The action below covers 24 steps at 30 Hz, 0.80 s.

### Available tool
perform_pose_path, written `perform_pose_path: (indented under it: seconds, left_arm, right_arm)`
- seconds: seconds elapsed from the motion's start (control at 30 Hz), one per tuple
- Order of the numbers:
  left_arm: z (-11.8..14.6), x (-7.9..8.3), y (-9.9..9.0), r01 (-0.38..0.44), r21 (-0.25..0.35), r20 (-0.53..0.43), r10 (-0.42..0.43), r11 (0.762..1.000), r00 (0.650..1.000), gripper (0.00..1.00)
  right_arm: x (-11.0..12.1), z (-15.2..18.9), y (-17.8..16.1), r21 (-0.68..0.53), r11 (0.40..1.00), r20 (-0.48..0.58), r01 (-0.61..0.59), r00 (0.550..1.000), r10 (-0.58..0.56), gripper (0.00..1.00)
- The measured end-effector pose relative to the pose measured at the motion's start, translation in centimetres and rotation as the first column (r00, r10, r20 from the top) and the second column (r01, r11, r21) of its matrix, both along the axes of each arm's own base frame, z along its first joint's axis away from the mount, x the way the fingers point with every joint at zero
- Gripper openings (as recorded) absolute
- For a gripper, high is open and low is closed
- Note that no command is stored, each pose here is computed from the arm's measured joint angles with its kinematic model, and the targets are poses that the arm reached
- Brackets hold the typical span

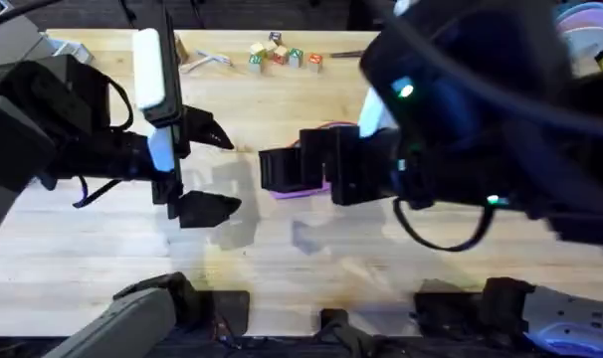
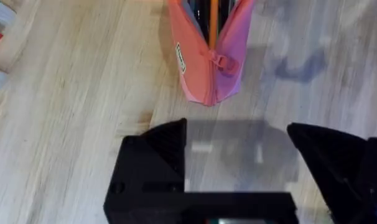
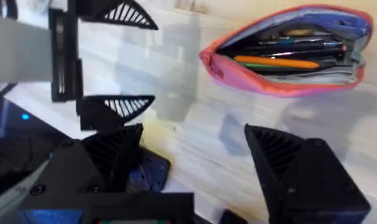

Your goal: Unzip the bag, pick up the pens from the table one at a time and place them inside, then zip the bag closed.

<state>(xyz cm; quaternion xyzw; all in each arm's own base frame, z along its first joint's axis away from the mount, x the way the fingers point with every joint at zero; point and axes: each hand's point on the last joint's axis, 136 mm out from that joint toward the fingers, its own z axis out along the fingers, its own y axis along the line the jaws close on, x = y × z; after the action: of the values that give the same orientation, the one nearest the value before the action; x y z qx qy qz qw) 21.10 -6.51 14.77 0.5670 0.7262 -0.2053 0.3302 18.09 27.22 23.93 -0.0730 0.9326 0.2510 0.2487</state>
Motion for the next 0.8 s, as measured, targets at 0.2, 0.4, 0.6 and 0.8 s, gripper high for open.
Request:
perform_pose_path:
  seconds: [0.2,0.4,0.6,0.8]
  left_arm:
    - [0.0,0.0,0.0,0.000,0.000,0.000,0.000,1.000,1.000,0.993]
    - [0.0,0.0,0.0,0.000,0.000,0.000,0.000,1.000,1.000,0.993]
    - [0.0,0.0,0.0,0.000,0.000,0.000,0.000,1.000,1.000,0.992]
    - [0.0,0.0,0.0,0.000,0.000,0.000,0.000,1.000,1.000,0.993]
  right_arm:
    - [0.9,-2.5,1.0,0.017,0.998,-0.029,0.062,0.998,-0.062,0.998]
    - [2.0,-6.9,2.6,-0.060,0.993,-0.087,0.106,0.990,-0.111,0.998]
    - [3.0,-8.6,3.9,-0.053,0.986,-0.110,0.159,0.980,-0.164,0.998]
    - [3.4,-10.1,4.4,-0.070,0.981,-0.127,0.181,0.974,-0.188,0.998]
